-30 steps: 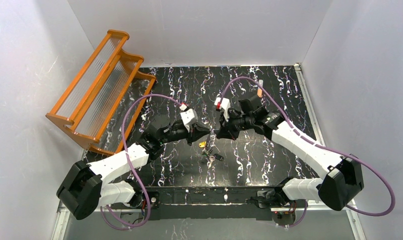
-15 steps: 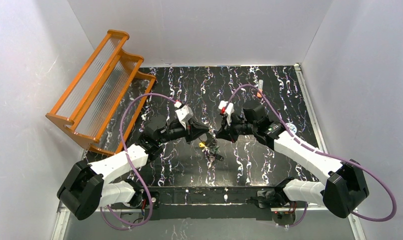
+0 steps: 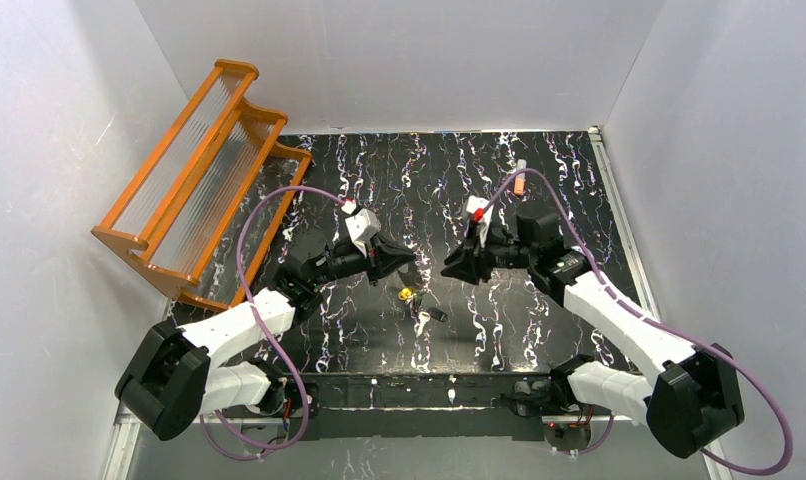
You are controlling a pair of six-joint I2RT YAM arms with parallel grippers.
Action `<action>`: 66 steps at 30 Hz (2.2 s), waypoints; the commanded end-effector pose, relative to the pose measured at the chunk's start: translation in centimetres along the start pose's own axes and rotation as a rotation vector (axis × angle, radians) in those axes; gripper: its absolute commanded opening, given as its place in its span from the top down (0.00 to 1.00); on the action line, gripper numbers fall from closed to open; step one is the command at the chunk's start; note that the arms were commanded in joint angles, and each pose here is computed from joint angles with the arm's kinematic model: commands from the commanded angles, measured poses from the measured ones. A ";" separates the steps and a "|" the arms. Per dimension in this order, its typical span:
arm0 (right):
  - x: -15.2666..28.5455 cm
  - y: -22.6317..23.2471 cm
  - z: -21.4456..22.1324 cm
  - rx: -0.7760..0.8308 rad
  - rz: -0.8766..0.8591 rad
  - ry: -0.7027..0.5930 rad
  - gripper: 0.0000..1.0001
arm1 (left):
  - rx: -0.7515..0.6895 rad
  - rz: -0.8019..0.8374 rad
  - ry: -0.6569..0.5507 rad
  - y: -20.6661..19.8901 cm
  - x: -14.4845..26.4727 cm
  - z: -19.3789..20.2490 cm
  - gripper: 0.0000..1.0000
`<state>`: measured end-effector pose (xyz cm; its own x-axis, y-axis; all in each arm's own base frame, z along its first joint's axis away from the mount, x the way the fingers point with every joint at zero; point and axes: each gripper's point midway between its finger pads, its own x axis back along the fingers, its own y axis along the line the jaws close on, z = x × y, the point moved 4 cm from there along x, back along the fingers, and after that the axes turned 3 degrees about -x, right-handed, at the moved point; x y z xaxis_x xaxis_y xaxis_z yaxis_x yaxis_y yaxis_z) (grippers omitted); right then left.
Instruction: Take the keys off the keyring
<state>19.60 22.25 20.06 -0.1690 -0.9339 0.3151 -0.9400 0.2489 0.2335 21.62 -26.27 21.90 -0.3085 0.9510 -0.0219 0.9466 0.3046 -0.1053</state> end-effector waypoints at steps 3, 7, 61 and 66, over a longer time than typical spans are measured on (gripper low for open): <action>0.8 1.5 -6.7 0.145 -0.168 -0.196 0.52 | -0.089 0.119 -0.060 -1.4 0.1 -2.0 1.00; 0.2 1.6 -7.3 0.167 -0.247 -0.203 0.49 | -0.092 0.147 -0.061 -1.6 0.0 -2.3 1.00; -2.9 2.1 -4.6 0.140 -0.441 -0.177 0.78 | -0.074 0.176 -0.108 -2.1 -0.2 -3.6 1.00; -3.0 2.0 -4.8 0.142 -0.447 -0.177 0.99 | -0.076 0.182 -0.114 -2.2 -0.1 -3.8 1.00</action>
<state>19.60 26.42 22.99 0.2025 -0.9767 0.0710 -0.9571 -0.1820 0.2257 19.89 -26.69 23.66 -0.1567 0.9843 -0.0811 0.9853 0.1501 -0.0817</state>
